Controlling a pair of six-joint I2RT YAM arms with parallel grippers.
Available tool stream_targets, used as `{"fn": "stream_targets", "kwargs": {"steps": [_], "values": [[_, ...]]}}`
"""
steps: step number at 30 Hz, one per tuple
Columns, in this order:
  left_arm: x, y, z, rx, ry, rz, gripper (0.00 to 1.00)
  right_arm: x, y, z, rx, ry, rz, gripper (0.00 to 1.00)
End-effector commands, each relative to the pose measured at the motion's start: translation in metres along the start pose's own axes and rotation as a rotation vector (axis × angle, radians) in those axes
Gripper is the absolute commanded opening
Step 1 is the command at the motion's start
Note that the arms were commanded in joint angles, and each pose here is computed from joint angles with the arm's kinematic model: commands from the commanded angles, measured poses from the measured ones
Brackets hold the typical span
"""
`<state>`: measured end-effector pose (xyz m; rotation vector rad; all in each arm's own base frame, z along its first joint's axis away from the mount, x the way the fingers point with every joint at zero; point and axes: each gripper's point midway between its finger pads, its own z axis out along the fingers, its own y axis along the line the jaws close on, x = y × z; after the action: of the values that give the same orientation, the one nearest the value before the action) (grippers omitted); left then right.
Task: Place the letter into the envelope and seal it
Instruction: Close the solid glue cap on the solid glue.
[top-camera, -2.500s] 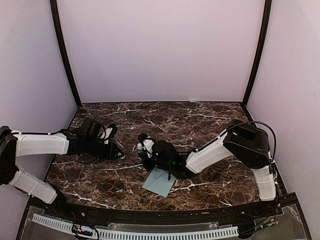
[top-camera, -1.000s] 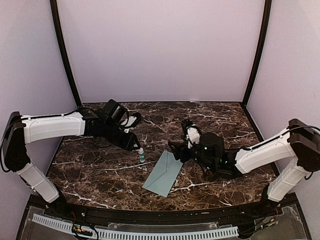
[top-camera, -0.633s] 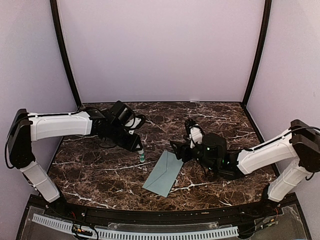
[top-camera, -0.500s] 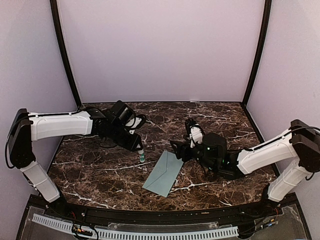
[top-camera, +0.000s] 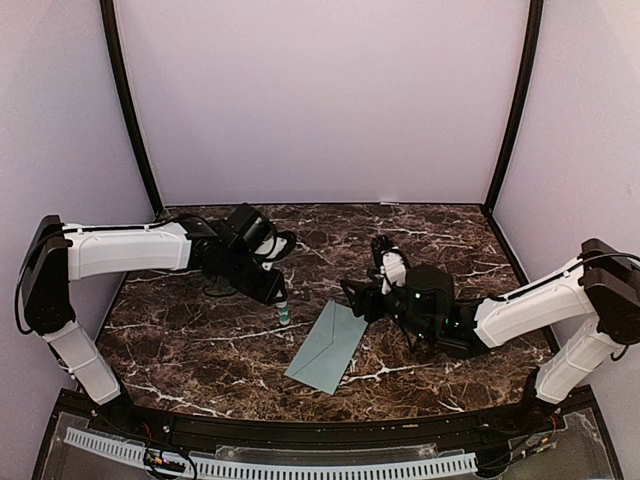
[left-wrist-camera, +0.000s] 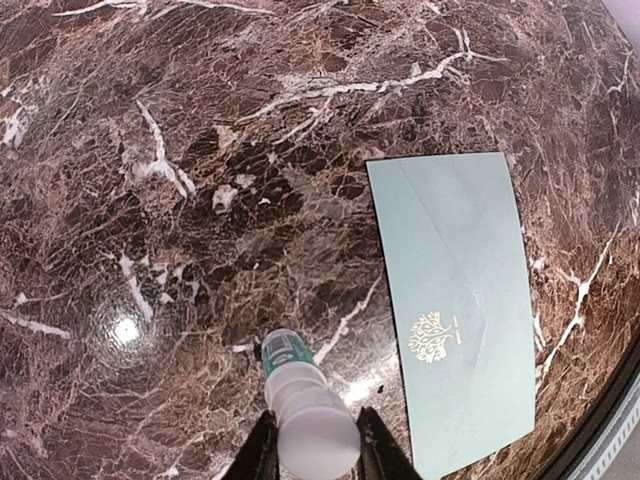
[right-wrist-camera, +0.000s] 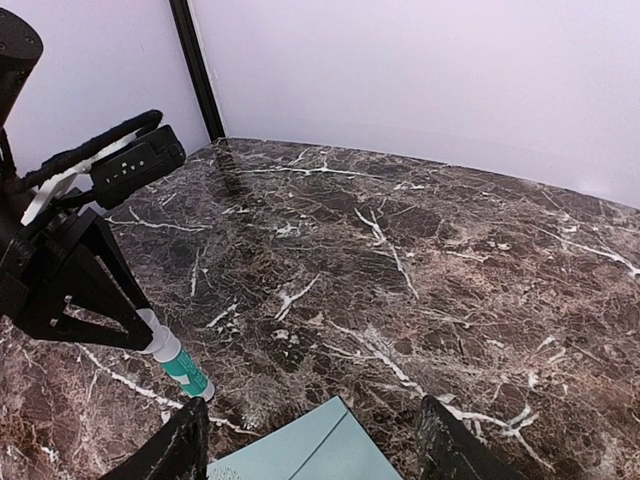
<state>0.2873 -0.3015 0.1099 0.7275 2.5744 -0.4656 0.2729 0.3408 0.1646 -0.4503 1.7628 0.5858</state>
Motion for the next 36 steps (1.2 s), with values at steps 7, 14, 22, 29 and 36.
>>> {"fn": "stream_targets", "kwargs": {"steps": [7,14,22,29,36], "values": [[-0.015,-0.005,-0.012,-0.022,-0.035,0.028,0.26,-0.006,0.002,0.005,-0.026,-0.027,0.038,0.66],[-0.008,-0.003,-0.005,-0.027,0.000,0.029,0.27,-0.003,0.001,0.006,-0.032,-0.018,0.042,0.66],[-0.004,-0.001,0.000,-0.044,0.019,0.032,0.27,-0.004,0.001,0.006,-0.033,-0.021,0.044,0.66],[-0.008,-0.002,-0.005,-0.049,0.002,0.035,0.27,-0.003,0.001,0.006,-0.040,-0.016,0.050,0.66],[-0.010,-0.001,-0.010,-0.063,-0.002,0.034,0.27,-0.002,0.002,0.007,-0.048,-0.015,0.055,0.66]]}}
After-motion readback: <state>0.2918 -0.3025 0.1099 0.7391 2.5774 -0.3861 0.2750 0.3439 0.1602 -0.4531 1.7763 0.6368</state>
